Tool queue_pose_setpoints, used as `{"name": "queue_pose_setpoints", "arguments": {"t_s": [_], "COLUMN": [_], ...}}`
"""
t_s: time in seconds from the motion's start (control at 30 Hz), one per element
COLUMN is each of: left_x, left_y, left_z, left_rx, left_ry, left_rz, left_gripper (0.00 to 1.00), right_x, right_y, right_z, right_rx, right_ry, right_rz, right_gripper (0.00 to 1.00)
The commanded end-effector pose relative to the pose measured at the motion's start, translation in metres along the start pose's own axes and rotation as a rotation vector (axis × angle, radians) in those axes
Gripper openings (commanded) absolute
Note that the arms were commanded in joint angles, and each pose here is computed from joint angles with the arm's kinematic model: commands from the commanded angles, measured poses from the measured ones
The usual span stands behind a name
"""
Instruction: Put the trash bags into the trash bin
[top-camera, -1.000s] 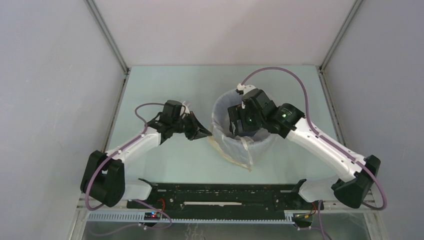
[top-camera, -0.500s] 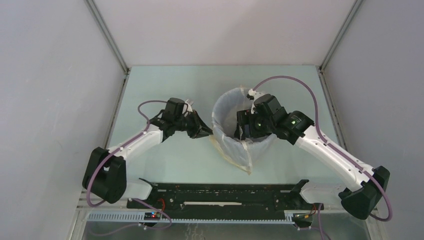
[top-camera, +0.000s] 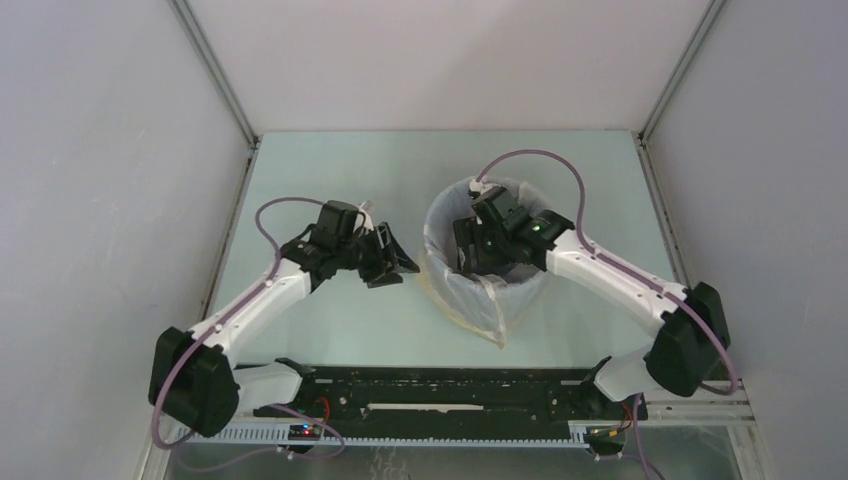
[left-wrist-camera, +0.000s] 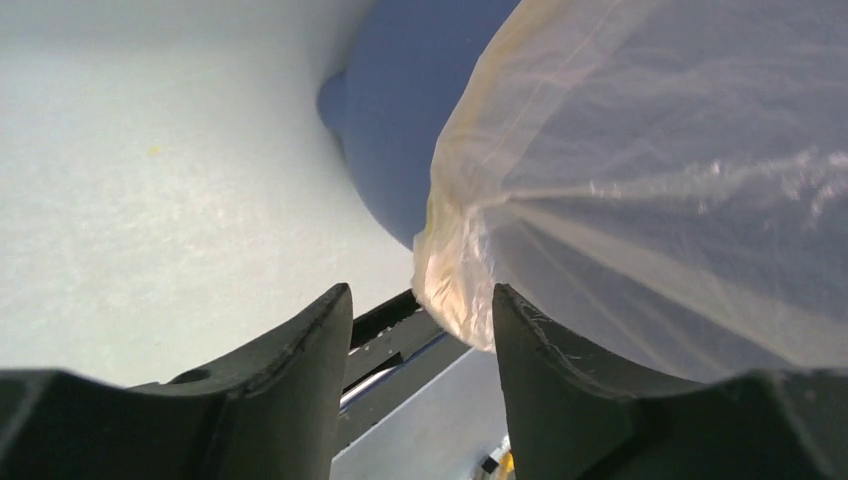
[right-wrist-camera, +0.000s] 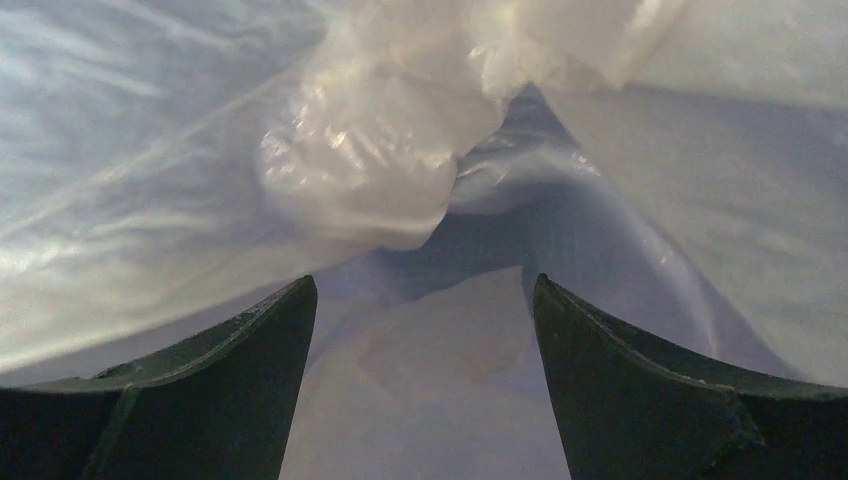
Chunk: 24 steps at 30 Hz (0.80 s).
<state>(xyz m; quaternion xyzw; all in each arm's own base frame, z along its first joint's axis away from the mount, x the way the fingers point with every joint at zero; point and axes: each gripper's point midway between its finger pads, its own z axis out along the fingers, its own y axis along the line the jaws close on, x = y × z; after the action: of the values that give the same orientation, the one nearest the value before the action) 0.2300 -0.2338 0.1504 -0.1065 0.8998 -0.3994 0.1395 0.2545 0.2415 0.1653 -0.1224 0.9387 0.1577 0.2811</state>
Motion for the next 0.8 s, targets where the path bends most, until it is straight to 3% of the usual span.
{"name": "queue_pose_setpoints", "arguments": {"t_s": [0.0, 0.2, 0.43, 0.53, 0.77], "left_x": [-0.014, -0.022, -0.025, -0.025, -0.033], "left_y": [0.001, 0.0, -0.026, -0.032, -0.058], "left_z": [-0.035, -0.077, -0.11, -0.12, -0.139], "left_rx": [-0.047, -0.067, -0.027, -0.026, 0.017], "left_ry": [-0.126, -0.257, -0.334, -0.351, -0.393], "left_rz": [0.097, 0.129, 0.158, 0.167, 0.193], "left_gripper": [0.62, 0.72, 0.73, 0.74, 0.76], "right_x": [-0.021, -0.003, 0.03, 0.027, -0.013], "right_y": [-0.006, -0.006, -0.005, -0.007, -0.001], "right_z": [0.023, 0.069, 0.101, 0.091, 0.016], "right_rx": [0.103, 0.087, 0.037, 0.057, 0.072], "right_ry": [-0.106, -0.087, -0.031, -0.038, -0.12], "right_rz": [-0.072, -0.089, -0.09, -0.101, -0.052], "right_gripper": [0.88, 0.88, 0.88, 0.89, 0.91]}}
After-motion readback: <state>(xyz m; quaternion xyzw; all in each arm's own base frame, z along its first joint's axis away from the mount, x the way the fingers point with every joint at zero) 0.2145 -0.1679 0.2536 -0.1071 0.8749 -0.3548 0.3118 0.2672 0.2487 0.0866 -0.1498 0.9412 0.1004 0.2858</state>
